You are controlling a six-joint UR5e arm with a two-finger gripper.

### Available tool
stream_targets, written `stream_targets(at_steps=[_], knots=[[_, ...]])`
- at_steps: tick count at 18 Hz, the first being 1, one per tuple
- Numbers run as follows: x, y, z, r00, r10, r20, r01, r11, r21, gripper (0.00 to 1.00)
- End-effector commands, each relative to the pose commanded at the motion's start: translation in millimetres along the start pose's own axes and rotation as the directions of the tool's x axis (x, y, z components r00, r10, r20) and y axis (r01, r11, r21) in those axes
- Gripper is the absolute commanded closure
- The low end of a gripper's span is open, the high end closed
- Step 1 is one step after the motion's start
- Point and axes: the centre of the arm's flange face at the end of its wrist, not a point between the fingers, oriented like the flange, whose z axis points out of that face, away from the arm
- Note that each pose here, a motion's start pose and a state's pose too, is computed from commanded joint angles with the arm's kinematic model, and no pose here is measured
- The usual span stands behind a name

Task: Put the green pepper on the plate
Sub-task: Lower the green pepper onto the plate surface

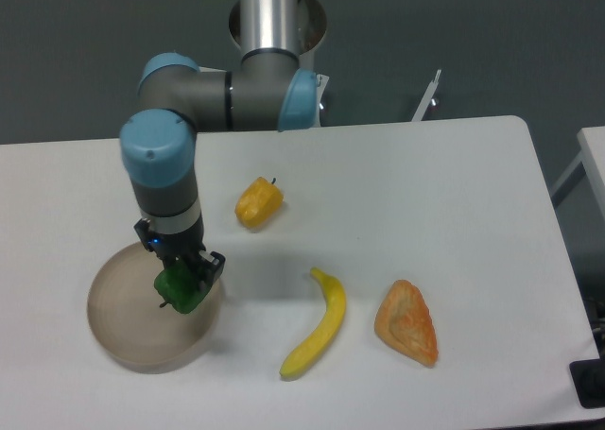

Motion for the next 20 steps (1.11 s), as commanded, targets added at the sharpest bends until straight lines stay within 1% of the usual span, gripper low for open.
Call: stream_targets(at_steps=[7, 20], knots=[[14, -10, 15, 1.0, 0.012, -0.003, -0.012, 1.0, -0.001, 0.71], [22, -19, 35, 1.0, 0.026, -0.011, -0.026, 1.0, 0.003, 0.7]])
